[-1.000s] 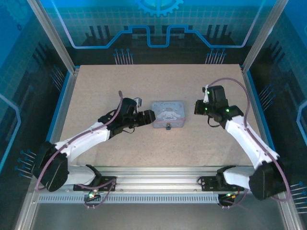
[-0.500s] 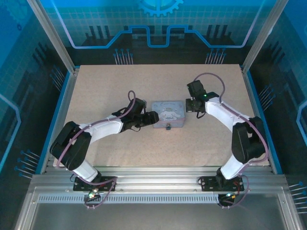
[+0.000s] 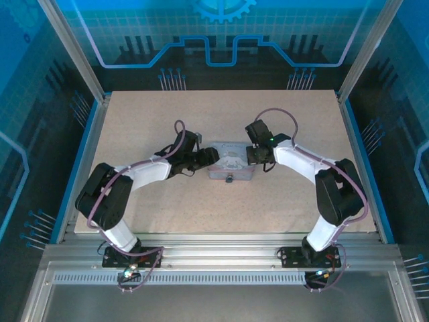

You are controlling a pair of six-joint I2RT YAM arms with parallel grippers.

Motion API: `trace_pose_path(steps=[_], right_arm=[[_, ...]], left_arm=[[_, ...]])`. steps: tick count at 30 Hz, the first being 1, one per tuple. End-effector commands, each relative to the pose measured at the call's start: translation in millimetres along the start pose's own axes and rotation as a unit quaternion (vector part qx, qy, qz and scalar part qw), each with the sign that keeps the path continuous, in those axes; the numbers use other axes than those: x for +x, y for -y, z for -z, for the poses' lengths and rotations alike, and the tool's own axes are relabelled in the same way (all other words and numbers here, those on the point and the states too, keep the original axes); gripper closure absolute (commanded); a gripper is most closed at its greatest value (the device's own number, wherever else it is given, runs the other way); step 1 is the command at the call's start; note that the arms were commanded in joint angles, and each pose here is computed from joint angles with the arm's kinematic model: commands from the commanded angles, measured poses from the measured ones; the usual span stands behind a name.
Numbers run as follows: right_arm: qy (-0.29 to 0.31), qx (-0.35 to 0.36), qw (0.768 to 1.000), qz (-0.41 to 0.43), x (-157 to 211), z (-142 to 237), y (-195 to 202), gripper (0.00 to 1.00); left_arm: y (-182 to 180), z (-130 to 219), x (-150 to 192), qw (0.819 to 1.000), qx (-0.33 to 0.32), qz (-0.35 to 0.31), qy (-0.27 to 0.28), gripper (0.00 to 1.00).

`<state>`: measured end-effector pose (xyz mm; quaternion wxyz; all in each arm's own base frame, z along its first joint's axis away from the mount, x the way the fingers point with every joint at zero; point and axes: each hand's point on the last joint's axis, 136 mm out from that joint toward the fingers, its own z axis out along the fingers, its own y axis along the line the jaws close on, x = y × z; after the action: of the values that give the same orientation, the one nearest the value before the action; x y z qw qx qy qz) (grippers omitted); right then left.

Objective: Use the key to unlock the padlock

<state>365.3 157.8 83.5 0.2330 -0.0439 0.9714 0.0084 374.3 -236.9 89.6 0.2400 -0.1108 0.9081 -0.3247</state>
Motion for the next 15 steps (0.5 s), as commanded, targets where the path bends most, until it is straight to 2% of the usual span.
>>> trace_pose_path(steps=[1,5,9,13,14,15], right_arm=[[-0.013,-0.035,0.999,-0.009,13.1,2.1,-17.2,1.0],[-0.017,-0.03,0.999,-0.006,13.0,0.5,-18.9,1.0],[-0.012,-0.025,1.0,-0.012,8.9,3.3,-9.8,1.0],[-0.008,-0.028,0.999,-0.013,4.3,5.5,-6.4,1.0],[-0.008,-0.029,0.999,-0.012,3.4,5.5,-6.8,1.0],[-0.009,-0.029,0.999,-0.013,3.4,5.3,-7.3,1.0]], left_arm=[[17.0,2.3,-14.3,0.999,0.028,-0.02,0.007,0.34],[13.2,7.4,-18.6,1.0,0.017,-0.02,0.013,0.33],[11.4,28.6,-14.8,0.999,0.017,-0.028,0.032,0.28],[8.2,50.9,1.2,0.998,0.032,-0.027,0.039,0.18],[7.9,55.1,6.3,0.998,0.036,-0.03,0.04,0.07],[6.7,59.9,12.6,0.998,0.039,-0.033,0.041,0.01]])
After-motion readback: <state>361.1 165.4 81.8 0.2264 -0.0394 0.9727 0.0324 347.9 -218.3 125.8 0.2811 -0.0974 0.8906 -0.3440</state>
